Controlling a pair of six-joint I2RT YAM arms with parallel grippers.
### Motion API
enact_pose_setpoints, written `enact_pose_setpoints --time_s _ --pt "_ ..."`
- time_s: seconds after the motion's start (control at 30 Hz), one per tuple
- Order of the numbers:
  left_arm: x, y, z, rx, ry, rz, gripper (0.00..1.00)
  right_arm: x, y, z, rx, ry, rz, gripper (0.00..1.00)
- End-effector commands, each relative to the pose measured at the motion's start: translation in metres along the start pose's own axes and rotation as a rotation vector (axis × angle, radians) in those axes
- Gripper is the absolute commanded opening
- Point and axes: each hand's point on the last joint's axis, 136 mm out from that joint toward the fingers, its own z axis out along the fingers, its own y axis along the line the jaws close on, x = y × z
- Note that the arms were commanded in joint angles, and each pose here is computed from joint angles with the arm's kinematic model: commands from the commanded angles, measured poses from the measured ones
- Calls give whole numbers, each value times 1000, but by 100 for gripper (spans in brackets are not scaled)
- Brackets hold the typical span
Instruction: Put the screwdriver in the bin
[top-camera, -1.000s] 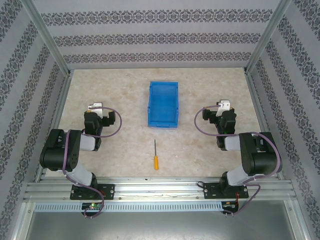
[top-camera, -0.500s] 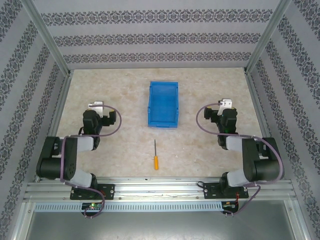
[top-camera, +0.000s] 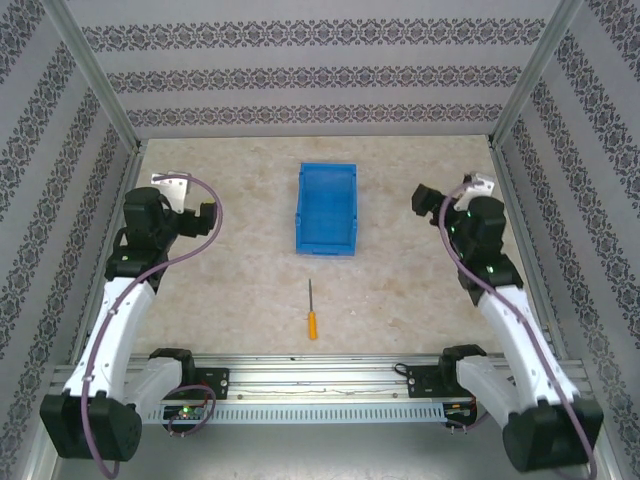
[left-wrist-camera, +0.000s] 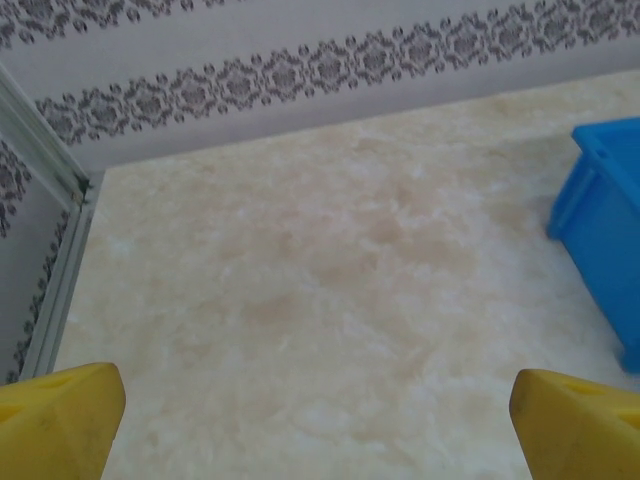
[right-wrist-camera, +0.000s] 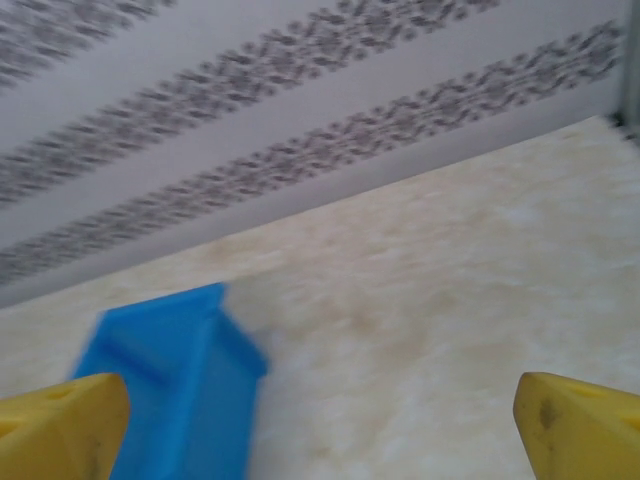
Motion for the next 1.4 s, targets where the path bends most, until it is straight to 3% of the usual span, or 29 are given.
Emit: enact_pose_setpoints --time_s 0.0,0.27,0.5,0.63,0.77,1.0,1.37 --pt "45 -14 -23 60 235 1 99 47 10 -18 -71 182 103 98" --pt "62 -4 -36 -2 318 -3 99 119 52 -52 37 500 -248 96" --pt "64 -7 -36 11 354 -36 99 217 103 -72 -66 740 -322 85" --pt "68 -4 -35 -1 368 -22 99 269 118 -78 -50 847 -414 83" --pt "74 -8 -35 15 378 -20 99 310 146 -82 -65 903 -488 82" --pt "74 -9 -39 20 373 -27 99 347 175 -83 -85 958 -528 78" --pt "71 -12 -41 34 356 -48 99 381 152 -77 30 1032 -565 64"
